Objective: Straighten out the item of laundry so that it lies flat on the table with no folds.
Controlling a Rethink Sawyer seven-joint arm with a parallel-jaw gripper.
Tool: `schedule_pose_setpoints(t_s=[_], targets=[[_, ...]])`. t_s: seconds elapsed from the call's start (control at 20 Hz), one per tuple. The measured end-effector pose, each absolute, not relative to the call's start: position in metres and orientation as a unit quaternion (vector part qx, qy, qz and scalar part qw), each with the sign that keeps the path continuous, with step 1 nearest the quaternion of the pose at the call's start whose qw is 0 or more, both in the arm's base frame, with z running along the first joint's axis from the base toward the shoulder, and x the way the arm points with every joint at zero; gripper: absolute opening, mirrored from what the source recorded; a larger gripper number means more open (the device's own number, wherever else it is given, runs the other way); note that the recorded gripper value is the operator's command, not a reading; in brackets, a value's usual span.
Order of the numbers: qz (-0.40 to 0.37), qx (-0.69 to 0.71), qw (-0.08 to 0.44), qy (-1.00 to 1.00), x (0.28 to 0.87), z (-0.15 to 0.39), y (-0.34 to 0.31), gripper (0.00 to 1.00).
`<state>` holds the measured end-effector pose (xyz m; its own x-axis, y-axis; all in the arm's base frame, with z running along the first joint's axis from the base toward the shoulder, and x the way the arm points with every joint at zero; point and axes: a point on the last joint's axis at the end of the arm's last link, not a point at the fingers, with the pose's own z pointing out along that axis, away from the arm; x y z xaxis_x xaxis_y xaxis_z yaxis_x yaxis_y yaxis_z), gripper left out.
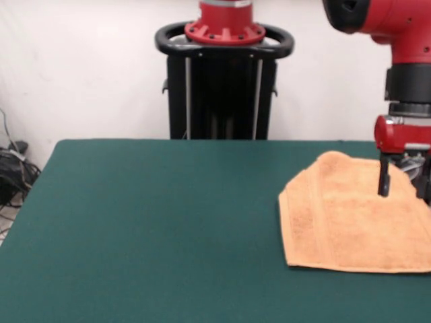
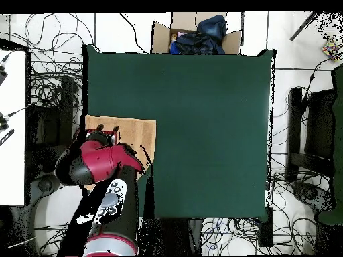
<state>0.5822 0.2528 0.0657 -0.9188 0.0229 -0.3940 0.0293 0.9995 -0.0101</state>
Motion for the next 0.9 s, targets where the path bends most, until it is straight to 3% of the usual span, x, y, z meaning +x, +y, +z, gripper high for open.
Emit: schedule_pose_setpoints(t_s=[0.4, 0.9], targets=[[-0.006, 0.046, 0.181, 0.982, 0.587, 0.053, 0.252, 1.00], [-0.050, 0.069, 0.172, 0.981, 0.613, -0.006, 0.207, 1.00]])
